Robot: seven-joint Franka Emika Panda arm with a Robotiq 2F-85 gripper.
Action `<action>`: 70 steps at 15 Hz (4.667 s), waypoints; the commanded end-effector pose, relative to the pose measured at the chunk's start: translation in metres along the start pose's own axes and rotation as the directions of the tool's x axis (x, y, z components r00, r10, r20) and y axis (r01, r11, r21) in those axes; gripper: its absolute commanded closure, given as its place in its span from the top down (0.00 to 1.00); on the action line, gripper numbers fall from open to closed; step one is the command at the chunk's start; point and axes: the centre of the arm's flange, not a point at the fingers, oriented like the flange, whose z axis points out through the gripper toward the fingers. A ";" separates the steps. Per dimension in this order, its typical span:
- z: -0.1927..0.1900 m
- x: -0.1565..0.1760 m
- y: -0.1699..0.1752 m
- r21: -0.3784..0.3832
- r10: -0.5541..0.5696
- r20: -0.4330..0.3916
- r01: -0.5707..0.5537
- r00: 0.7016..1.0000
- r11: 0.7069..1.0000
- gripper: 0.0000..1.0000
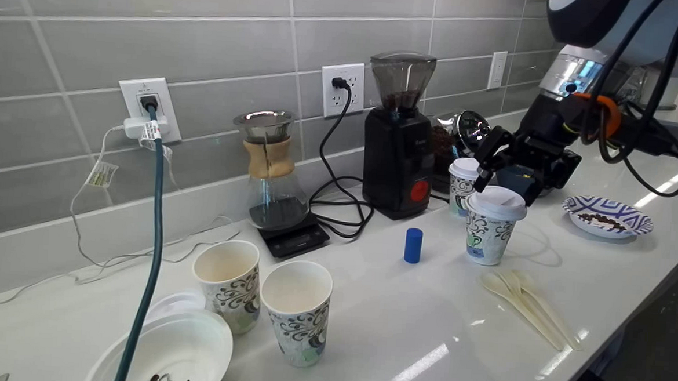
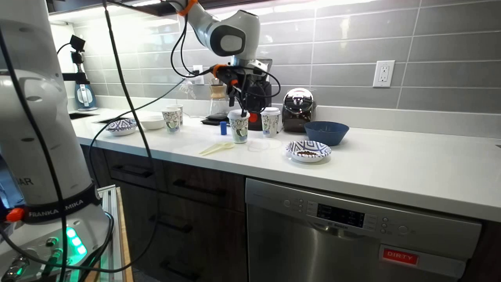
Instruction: Put the lid on the right cup
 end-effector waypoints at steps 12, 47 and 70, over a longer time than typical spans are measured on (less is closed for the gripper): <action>-0.030 -0.003 -0.010 -0.070 -0.021 0.001 0.021 1.000 0.997 1.00; -0.003 0.073 -0.018 -0.235 0.263 0.033 -0.248 0.964 0.940 0.00; -0.038 0.047 -0.035 -0.229 0.233 0.026 -0.221 0.972 0.948 0.27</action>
